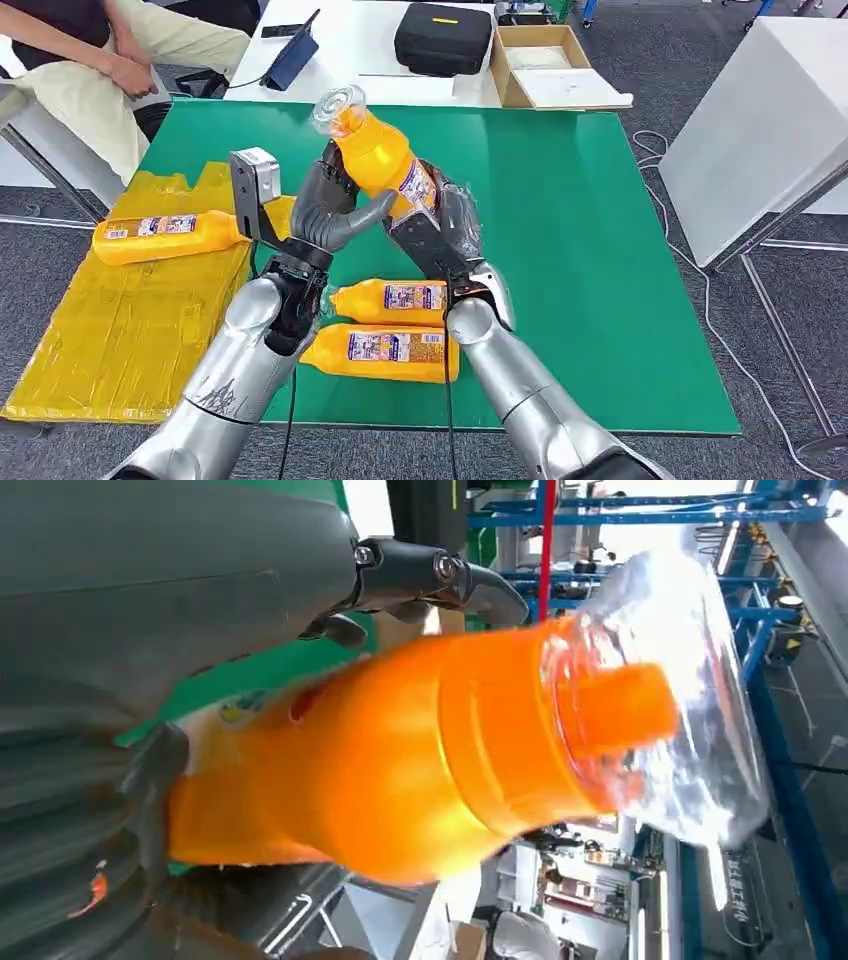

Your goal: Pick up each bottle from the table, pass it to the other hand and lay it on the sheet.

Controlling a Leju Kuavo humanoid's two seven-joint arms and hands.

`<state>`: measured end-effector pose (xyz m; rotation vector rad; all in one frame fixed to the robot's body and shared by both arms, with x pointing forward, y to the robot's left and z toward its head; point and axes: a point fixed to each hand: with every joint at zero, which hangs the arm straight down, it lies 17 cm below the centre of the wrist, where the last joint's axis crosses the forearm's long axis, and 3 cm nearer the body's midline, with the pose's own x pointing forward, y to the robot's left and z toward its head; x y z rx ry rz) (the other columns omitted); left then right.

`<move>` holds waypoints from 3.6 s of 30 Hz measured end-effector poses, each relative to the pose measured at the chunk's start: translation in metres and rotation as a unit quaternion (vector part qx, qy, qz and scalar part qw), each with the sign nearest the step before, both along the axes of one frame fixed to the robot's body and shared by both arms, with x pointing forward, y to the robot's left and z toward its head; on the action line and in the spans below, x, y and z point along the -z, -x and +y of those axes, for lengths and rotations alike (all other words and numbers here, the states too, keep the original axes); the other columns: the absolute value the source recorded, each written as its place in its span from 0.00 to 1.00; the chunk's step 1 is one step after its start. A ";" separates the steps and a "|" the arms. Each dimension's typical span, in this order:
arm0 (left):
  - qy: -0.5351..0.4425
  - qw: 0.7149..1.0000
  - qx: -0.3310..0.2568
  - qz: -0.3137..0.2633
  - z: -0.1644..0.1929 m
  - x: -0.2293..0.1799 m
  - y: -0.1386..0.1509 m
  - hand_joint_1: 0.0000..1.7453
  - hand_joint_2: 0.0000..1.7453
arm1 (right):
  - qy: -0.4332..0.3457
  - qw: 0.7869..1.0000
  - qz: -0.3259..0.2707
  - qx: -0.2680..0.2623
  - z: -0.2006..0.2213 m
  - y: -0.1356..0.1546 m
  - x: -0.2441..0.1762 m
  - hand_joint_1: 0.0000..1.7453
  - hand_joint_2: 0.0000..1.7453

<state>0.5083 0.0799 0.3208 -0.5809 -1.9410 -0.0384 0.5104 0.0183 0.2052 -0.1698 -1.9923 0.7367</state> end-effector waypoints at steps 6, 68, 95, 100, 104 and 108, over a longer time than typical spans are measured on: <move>0.000 1.000 0.002 -0.001 -0.002 -0.001 0.001 0.00 1.00 | 0.005 1.000 0.000 -0.002 0.002 -0.001 0.001 1.00 1.00; 0.122 0.983 -0.139 -0.014 0.072 0.010 0.013 1.00 1.00 | 0.125 0.986 -0.032 -0.101 0.091 0.047 0.007 1.00 1.00; 0.142 0.971 -0.188 -0.040 0.093 -0.005 0.023 1.00 1.00 | 0.133 0.983 -0.060 -0.110 0.098 0.051 -0.004 0.00 1.00; 0.084 0.943 -0.297 -0.122 0.122 -0.030 0.039 1.00 1.00 | 0.119 0.985 -0.082 -0.095 0.087 0.053 -0.008 0.00 1.00; -0.012 0.866 -0.447 -0.225 0.162 -0.064 0.070 1.00 1.00 | 0.092 0.989 -0.095 -0.064 0.057 0.048 -0.024 0.00 1.00; -0.076 0.832 -0.492 -0.245 0.181 -0.068 0.076 1.00 1.00 | 0.054 0.991 -0.121 -0.029 0.019 0.042 -0.055 0.00 1.00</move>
